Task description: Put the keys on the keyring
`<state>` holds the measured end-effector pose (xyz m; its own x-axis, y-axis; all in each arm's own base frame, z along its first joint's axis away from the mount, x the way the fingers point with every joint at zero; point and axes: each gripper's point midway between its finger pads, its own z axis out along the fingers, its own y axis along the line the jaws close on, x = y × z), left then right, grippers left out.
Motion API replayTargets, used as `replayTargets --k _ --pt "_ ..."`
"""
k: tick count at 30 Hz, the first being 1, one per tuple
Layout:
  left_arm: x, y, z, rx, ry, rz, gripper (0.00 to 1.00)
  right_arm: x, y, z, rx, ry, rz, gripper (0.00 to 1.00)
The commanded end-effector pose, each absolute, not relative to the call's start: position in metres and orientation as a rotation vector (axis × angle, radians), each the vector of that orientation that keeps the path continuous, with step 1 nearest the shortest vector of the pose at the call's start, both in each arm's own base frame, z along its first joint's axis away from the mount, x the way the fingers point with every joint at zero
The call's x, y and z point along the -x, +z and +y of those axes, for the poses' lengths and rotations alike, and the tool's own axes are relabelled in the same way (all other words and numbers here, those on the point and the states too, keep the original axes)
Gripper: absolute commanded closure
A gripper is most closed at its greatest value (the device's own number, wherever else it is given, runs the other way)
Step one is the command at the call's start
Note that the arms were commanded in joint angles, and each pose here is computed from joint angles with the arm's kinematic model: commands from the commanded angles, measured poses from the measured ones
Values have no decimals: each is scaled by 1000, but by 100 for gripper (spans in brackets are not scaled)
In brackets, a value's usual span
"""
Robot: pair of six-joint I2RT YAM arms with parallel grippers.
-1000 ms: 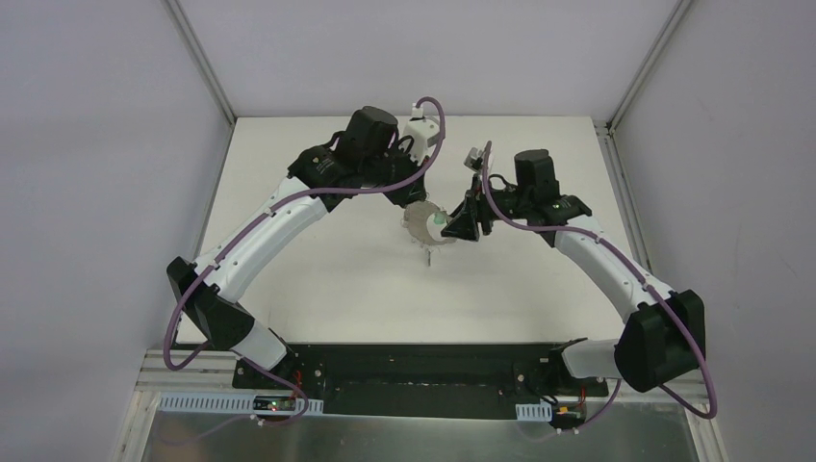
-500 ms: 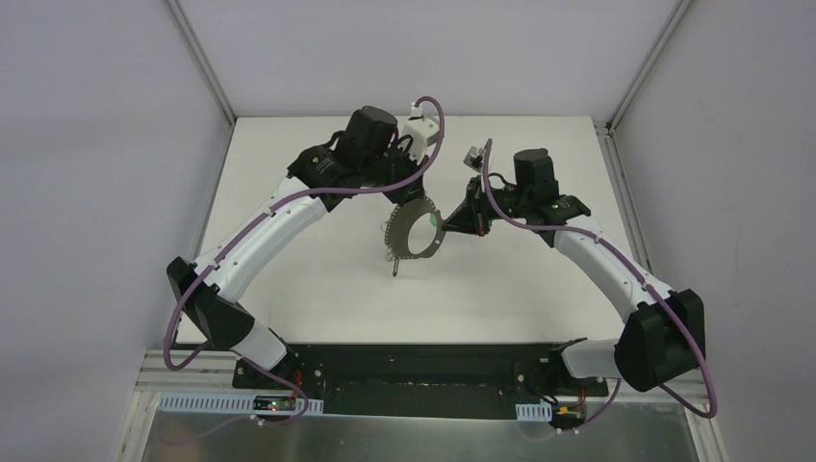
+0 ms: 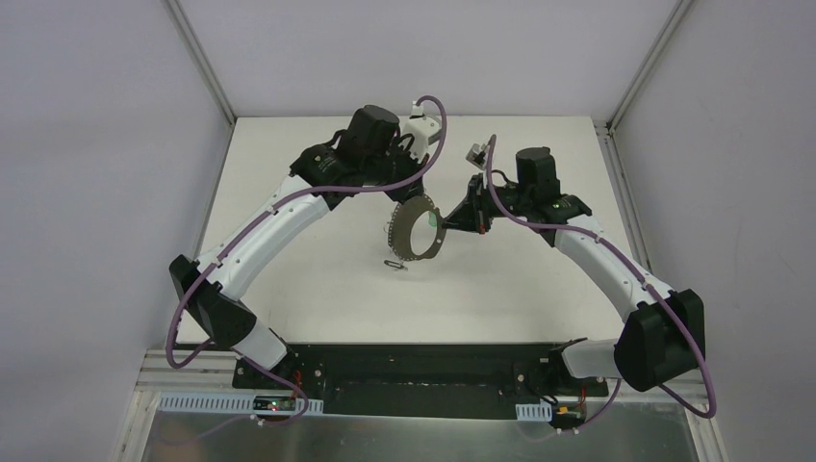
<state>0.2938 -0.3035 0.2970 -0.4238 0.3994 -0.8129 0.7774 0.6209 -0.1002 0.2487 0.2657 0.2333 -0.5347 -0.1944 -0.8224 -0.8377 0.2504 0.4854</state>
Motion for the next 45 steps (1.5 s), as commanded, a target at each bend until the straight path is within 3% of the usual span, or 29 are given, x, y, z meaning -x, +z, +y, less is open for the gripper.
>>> replayTargets --k 1,18,25,45 --pt "-298 314 -310 -897 -610 2011 100 -254 253 268 949 1299 1811 100" --pt "-310 310 -311 -840 -579 2003 100 -260 252 270 892 1324 1841 100" --pt "-315 324 -315 -853 -620 1863 100 -259 260 270 838 1427 1819 100" --pt "-324 305 -311 -801 -634 1850 100 -245 279 274 809 1627 1737 98"
